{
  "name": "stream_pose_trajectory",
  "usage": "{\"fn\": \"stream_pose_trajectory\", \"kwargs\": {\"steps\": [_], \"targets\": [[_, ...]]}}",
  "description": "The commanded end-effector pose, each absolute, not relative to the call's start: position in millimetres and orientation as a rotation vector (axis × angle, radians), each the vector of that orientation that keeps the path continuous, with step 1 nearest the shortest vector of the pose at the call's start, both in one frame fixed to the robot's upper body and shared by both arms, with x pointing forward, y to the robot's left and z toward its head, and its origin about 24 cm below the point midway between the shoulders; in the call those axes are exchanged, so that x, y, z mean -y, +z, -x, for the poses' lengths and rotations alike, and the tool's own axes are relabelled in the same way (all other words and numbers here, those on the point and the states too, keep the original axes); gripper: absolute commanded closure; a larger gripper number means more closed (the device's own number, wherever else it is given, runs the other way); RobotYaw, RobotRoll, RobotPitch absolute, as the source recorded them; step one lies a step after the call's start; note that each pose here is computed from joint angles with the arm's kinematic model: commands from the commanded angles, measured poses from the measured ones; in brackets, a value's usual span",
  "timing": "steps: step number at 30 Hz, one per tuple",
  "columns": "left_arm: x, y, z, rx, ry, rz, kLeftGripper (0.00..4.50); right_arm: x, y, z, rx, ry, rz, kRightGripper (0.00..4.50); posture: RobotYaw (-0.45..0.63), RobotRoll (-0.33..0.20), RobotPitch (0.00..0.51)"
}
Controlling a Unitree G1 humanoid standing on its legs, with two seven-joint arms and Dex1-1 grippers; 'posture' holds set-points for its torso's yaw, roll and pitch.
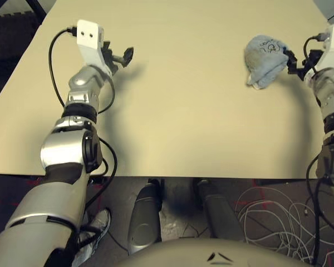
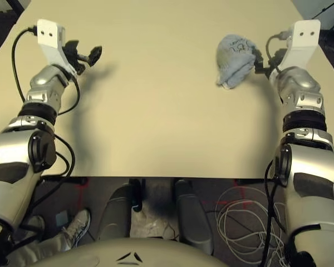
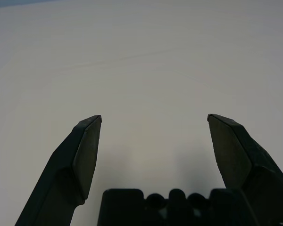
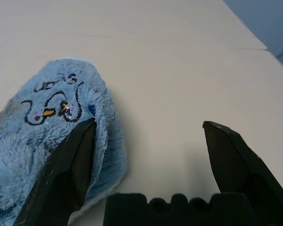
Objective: Wipe the water off the table with a rag.
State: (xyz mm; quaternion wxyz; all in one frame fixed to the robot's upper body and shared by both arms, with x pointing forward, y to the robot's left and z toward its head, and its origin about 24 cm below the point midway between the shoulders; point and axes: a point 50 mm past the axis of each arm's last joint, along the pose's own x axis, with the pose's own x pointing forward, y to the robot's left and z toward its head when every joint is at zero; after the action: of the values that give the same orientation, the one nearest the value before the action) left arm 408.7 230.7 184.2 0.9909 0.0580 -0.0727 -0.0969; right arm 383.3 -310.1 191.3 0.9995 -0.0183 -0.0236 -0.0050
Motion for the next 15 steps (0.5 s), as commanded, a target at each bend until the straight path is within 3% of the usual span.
{"fn": "stream_pose_trajectory", "kwargs": {"steps": [1, 5, 15], "targets": [[-235, 176, -406, 0.141, -0.162, -0.110, 0.00, 303, 199, -385, 0.085, 0.094, 0.003, 0.04, 0.03, 0.000, 0.257], [-251, 175, -401, 0.140, -0.120, -0.120, 0.00, 279, 216, -387, 0.120, 0.296, -0.067, 0.04, 0.03, 0.000, 0.257], [-259, 172, -398, 0.130, -0.097, -0.132, 0.00, 243, 227, -368, 0.067, 0.469, -0.228, 0.04, 0.01, 0.000, 0.259]]}}
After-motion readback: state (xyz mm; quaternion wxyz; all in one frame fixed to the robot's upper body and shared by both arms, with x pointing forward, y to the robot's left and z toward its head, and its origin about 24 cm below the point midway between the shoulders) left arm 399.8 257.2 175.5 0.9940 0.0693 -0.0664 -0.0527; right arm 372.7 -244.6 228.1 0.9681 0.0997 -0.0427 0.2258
